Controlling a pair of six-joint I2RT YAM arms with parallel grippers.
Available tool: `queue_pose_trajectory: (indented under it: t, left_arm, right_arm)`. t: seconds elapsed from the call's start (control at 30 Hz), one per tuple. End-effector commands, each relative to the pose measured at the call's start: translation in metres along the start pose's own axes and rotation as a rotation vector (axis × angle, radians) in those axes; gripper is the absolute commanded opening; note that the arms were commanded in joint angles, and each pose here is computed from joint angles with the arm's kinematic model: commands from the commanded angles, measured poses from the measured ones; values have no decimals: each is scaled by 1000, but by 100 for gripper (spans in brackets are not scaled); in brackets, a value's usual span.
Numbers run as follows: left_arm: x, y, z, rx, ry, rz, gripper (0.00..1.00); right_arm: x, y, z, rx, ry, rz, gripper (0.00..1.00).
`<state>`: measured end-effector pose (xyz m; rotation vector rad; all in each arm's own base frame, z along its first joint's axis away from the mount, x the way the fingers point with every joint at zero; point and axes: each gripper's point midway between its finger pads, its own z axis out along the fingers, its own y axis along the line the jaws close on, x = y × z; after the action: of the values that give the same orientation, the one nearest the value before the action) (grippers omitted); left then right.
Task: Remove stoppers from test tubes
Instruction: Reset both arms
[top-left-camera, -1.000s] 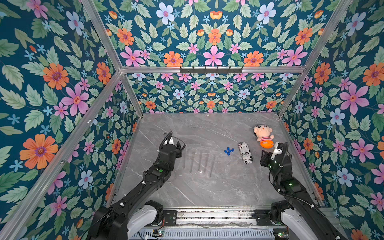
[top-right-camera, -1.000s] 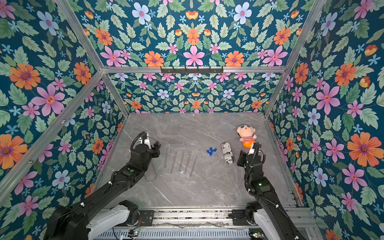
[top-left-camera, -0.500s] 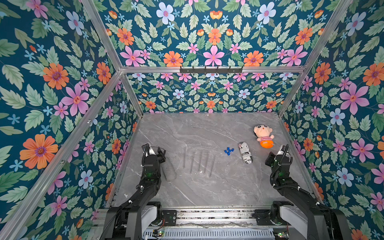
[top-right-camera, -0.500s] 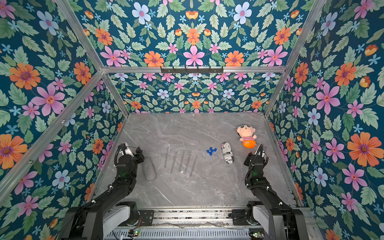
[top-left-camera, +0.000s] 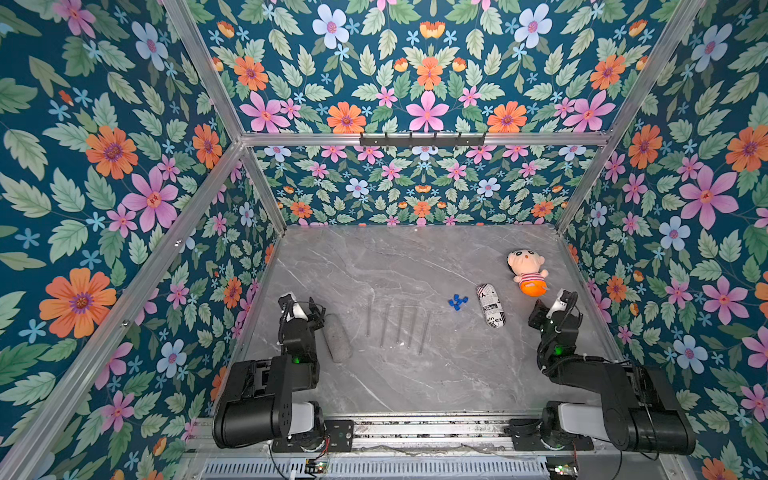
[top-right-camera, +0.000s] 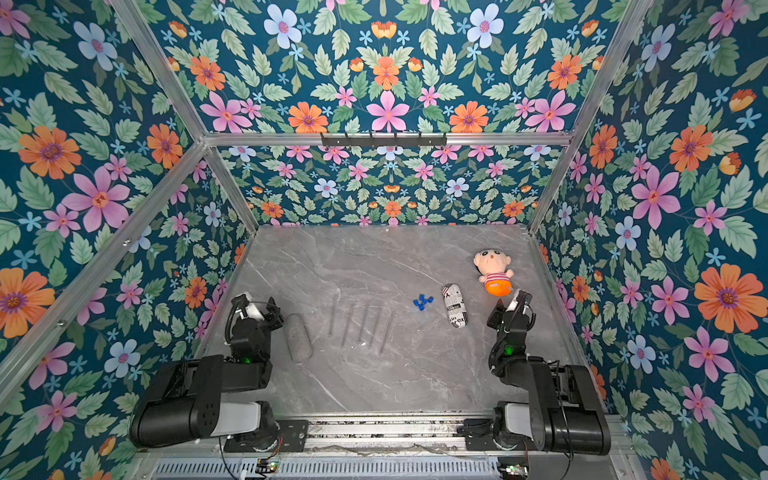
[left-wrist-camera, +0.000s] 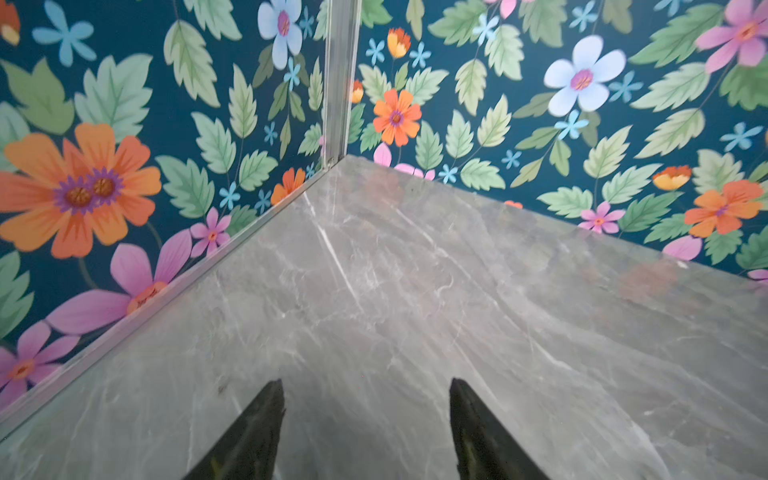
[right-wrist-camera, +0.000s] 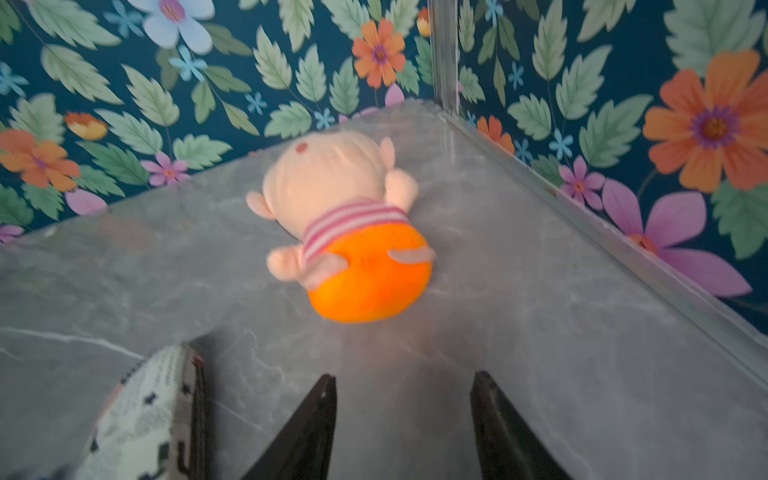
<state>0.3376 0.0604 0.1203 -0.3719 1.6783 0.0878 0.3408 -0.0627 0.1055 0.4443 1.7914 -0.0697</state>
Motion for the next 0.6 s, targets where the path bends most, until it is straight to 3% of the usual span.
queue_pose_trajectory:
  t: [0.0, 0.07, 0.13, 0.2, 0.3, 0.33, 0.4, 0.5, 0.53, 0.57]
  left_arm:
    - [-19, -5, 3, 24, -90, 15, 66]
    - [-19, -8, 9, 34, -97, 26, 66]
    - [-15, -13, 10, 59, -74, 43, 66]
    - [-12, -16, 13, 78, -60, 52, 66]
    - [2, -31, 25, 141, -10, 96, 66]
    - [0, -35, 31, 155, -34, 104, 66]
    - [12, -41, 37, 155, 57, 139, 67]
    - [11, -43, 38, 156, 39, 149, 69]
    - [12, -43, 38, 152, 51, 151, 73]
    - [11, -43, 38, 151, 40, 152, 99]
  right_arm:
    - [0, 19, 9, -97, 15, -52, 55]
    - [-3, 28, 14, -137, -41, -80, 56]
    - [7, 24, 13, -112, 43, -69, 56]
    - [-2, 26, 15, -121, -29, -78, 57]
    - [5, 25, 16, -105, 28, -82, 59]
    - [-1, 27, 17, -101, -11, -90, 64]
    - [5, 23, 17, -70, 28, -93, 99]
    - [0, 26, 19, -81, -3, -98, 99]
    - [3, 29, 21, -93, 28, -105, 99]
    - [7, 29, 21, -88, 52, -116, 99]
